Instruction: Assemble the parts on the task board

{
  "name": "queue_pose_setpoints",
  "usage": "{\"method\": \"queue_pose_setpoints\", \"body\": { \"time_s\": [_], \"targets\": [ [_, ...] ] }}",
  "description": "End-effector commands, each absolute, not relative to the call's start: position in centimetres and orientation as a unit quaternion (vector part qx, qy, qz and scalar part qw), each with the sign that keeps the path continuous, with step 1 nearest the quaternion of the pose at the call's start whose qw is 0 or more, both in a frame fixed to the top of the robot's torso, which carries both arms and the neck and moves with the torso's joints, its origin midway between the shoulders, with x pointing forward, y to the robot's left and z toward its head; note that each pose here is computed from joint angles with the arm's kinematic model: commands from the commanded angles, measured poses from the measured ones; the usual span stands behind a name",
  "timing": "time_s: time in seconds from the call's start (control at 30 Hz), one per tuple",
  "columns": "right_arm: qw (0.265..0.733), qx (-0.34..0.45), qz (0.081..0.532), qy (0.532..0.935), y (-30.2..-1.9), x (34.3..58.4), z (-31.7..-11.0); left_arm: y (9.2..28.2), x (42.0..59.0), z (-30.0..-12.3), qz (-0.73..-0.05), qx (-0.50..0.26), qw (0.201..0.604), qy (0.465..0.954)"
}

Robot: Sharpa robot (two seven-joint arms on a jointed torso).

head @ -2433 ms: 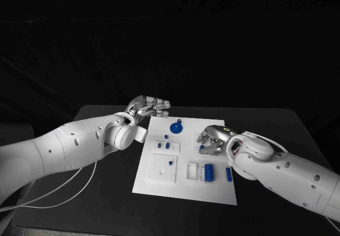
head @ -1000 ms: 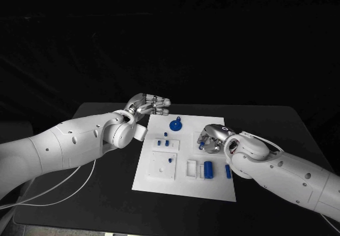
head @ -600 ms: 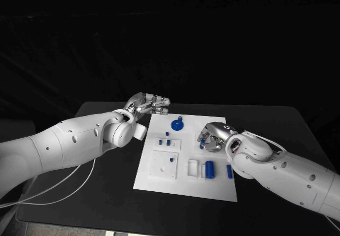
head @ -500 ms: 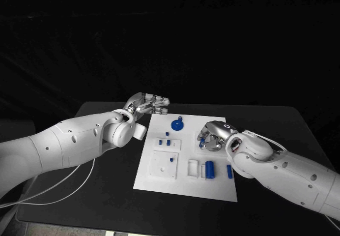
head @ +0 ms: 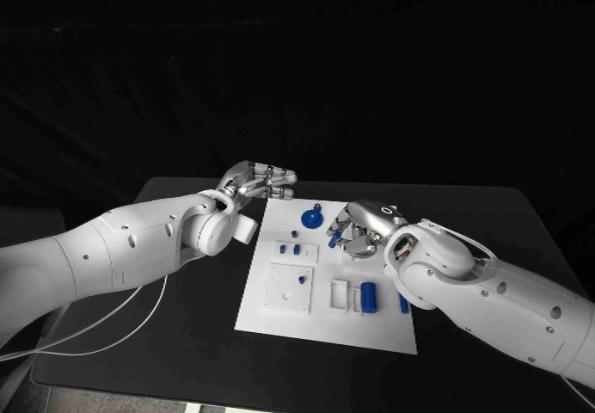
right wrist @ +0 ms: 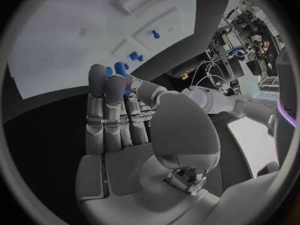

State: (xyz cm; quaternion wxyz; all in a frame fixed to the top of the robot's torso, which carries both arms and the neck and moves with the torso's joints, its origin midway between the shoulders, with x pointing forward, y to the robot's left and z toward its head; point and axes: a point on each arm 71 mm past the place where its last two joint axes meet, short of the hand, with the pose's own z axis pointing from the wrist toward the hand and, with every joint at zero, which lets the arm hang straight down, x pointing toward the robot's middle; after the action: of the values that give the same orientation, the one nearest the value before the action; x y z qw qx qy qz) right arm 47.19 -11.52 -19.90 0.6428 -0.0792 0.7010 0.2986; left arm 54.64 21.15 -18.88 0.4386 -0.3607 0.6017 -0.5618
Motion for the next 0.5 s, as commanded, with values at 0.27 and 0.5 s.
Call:
{"method": "queue_pose_setpoints", "body": {
  "time_s": [0.27, 0.5],
  "targets": [
    [0.614, -0.122, 0.343, 0.7, -7.1, 45.2, -20.9, 20.8, 54.8, -18.8, -0.568, -0.356, 0.439, 0.599],
    [0.596, -0.141, 0.355, 0.706, -5.1, 44.1, -22.2, 20.7, 54.9, -18.8, -0.568, -0.357, 0.439, 0.598]
  ]
}}
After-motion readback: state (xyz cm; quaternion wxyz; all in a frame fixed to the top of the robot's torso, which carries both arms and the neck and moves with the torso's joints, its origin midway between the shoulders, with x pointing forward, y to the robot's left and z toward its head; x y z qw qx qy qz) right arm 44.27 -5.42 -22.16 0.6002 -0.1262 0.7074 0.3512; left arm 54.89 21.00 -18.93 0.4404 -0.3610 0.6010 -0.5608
